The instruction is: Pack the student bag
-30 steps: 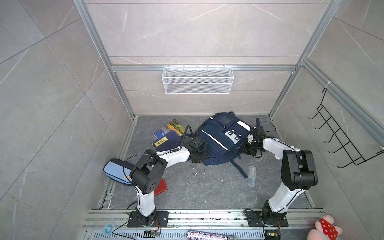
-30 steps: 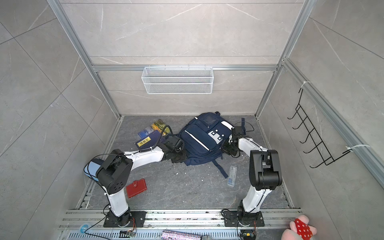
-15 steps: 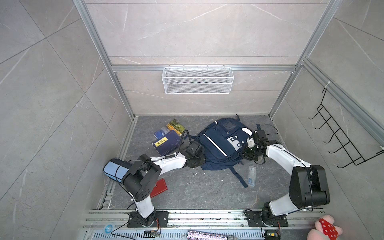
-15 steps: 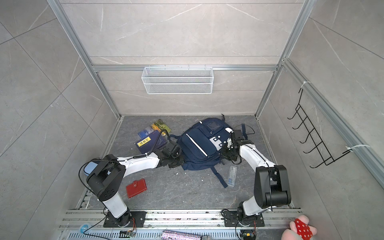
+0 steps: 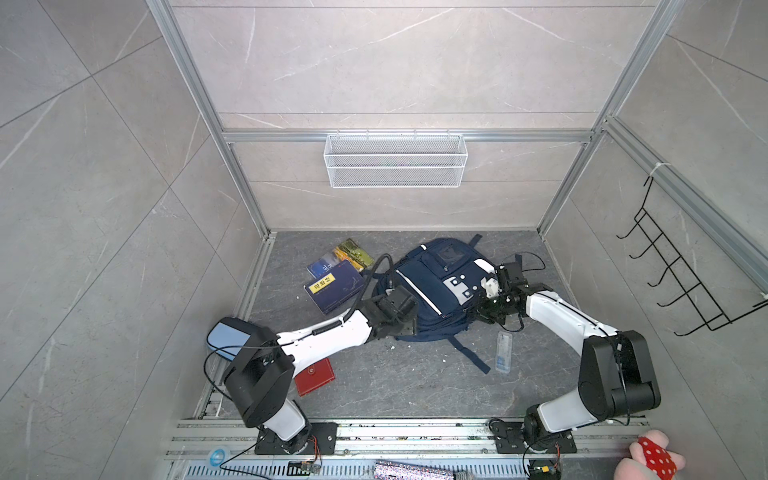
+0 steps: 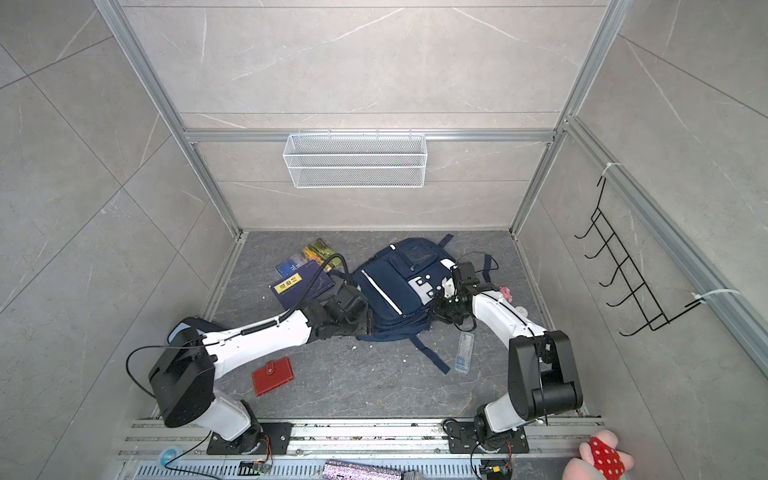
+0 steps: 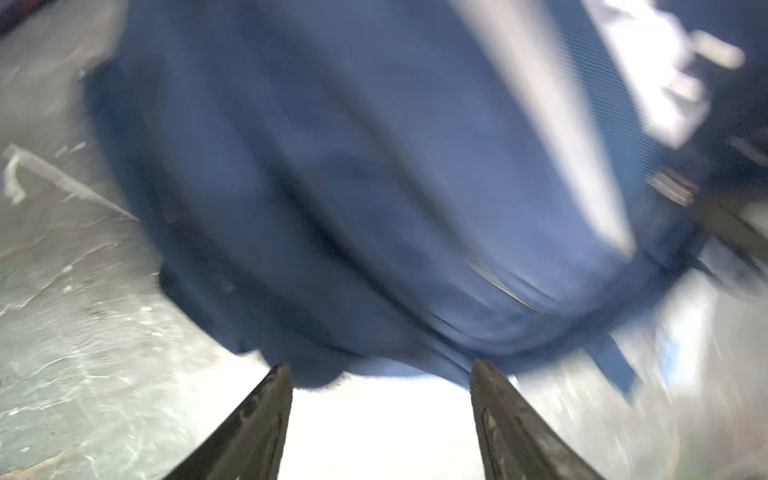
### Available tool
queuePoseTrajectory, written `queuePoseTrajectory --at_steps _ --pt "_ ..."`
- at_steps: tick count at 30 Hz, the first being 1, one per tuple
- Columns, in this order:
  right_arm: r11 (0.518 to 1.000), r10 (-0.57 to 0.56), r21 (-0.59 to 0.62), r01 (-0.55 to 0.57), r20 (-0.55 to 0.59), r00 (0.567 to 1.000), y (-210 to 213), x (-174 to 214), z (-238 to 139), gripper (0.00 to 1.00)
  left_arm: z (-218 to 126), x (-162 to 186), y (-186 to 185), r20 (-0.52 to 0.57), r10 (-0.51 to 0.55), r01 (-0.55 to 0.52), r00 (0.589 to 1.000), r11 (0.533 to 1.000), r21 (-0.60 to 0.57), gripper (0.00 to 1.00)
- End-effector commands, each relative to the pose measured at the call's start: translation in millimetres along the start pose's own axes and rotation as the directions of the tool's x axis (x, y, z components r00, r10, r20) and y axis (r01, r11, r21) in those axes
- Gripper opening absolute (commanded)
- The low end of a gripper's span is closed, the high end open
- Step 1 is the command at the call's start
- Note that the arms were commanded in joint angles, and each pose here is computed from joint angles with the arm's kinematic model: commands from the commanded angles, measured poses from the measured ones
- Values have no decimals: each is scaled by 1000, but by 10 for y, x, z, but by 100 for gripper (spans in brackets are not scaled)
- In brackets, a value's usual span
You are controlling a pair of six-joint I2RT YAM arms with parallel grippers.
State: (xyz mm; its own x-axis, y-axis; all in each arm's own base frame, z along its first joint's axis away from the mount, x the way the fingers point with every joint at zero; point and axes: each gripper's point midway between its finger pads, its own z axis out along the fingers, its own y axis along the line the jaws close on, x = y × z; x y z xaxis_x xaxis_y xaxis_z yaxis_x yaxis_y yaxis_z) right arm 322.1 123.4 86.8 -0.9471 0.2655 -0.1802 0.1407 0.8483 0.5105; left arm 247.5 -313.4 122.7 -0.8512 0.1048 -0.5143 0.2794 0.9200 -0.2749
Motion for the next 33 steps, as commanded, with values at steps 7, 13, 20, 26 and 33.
queuePoseTrajectory --at_steps 7,13,20,26,33 --pt "993 4 -119 4 64 998 426 -200 -235 6 -150 205 -1342 160 346 -374 924 906 200 59" --pt "996 34 -90 -27 77 996 429 -229 -347 5 271 -37 -1570 209 233 -288 950 913 290 45" --pt "996 40 -85 -33 75 996 486 -148 -420 4 563 -275 -1398 231 134 -201 964 933 299 44" --pt "996 21 -93 -14 74 997 619 -96 -508 4 661 -408 -1234 255 111 -185 960 941 283 43" --pt "994 15 -105 -6 81 997 780 -62 -636 4 744 -440 -1359 259 150 -230 954 921 315 37"
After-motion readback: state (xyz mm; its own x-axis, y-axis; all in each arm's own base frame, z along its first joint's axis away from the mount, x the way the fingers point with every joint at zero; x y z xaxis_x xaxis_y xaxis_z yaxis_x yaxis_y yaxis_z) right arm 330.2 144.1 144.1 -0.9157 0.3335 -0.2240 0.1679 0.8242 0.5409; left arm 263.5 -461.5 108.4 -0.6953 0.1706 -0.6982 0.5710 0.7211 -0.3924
